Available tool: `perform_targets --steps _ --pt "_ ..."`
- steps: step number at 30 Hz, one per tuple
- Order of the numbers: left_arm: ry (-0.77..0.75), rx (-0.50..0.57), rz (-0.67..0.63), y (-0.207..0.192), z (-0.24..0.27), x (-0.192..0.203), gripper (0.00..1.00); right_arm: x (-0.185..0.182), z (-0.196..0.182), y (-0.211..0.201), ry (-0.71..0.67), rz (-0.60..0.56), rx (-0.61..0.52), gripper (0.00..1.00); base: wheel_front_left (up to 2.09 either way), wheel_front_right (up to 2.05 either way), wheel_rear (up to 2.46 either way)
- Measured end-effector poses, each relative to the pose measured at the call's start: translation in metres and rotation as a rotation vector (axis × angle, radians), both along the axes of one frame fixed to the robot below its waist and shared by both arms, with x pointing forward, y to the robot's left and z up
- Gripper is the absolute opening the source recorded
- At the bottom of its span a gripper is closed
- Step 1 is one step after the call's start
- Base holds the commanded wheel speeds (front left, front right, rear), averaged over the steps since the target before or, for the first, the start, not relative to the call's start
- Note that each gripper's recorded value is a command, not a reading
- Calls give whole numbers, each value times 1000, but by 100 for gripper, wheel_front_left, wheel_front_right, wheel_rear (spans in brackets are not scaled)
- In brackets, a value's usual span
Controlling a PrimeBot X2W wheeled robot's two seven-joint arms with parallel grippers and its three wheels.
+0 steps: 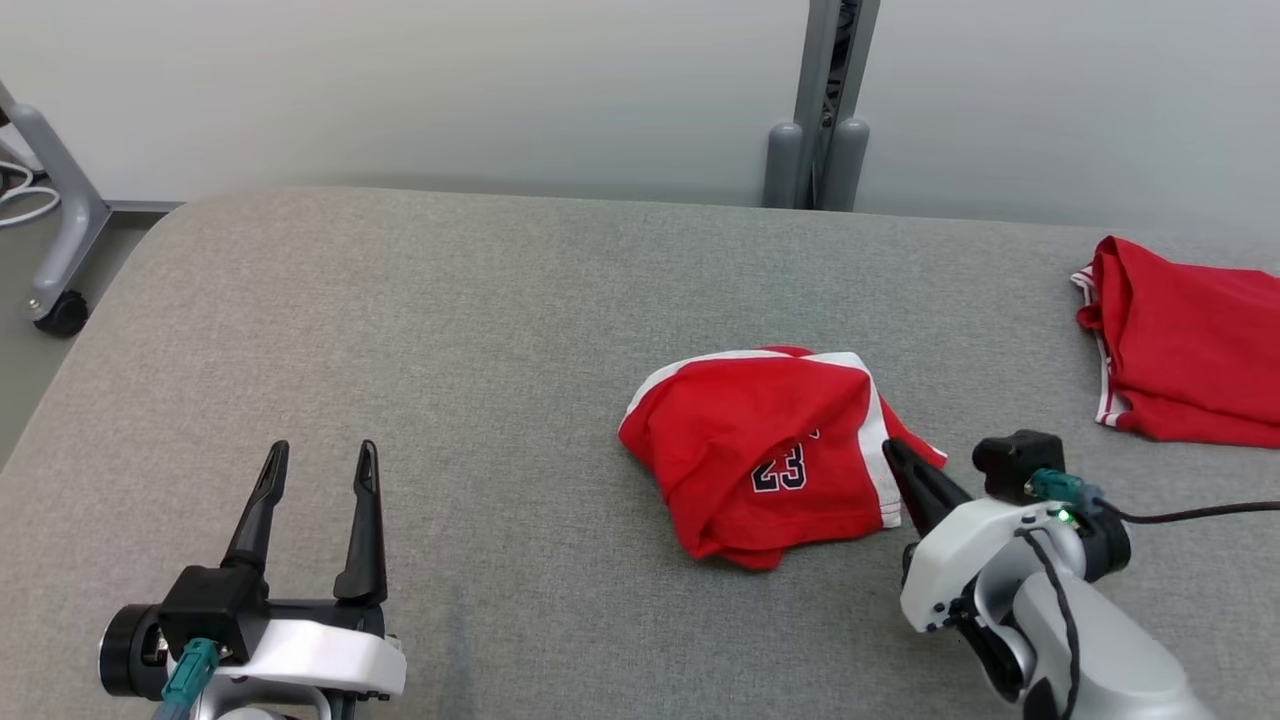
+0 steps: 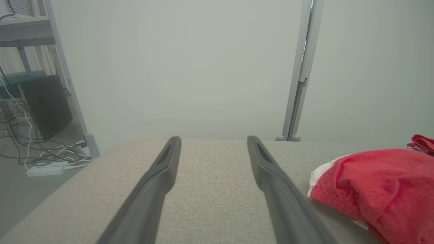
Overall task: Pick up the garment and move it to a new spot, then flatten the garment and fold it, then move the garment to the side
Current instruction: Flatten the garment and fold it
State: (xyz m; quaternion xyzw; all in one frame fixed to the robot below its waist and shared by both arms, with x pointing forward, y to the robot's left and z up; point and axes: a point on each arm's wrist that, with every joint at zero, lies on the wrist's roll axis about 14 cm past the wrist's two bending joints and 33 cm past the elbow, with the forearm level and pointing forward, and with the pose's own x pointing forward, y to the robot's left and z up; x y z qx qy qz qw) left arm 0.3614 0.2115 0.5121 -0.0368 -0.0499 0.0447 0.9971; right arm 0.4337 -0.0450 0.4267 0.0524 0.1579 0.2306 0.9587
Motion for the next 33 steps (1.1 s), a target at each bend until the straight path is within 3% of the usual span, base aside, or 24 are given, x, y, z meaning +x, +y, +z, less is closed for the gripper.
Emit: perform_targets --steps 6,8,10,11,12,33 --pt "-4 -2 -23 -8 1 2 100 7 30 -21 -117 -4 -9 0 0 0 0" --pt "-5 -4 -36 -12 1 3 100 -5 16 -25 -54 -15 5 4 0 0 0" --pt "-11 -7 -58 -18 3 4 100 -17 5 -33 -12 -22 3 29 0 0 0" --pt "-12 -7 -60 -19 3 5 100 -15 7 -35 -12 -30 12 83 0 0 0" --pt "-12 -7 -63 -19 3 5 100 -16 5 -34 0 -27 11 100 0 0 0" --pt "22 -10 -12 -2 -8 -8 100 -10 -31 -7 196 63 -87 100 0 0 0"
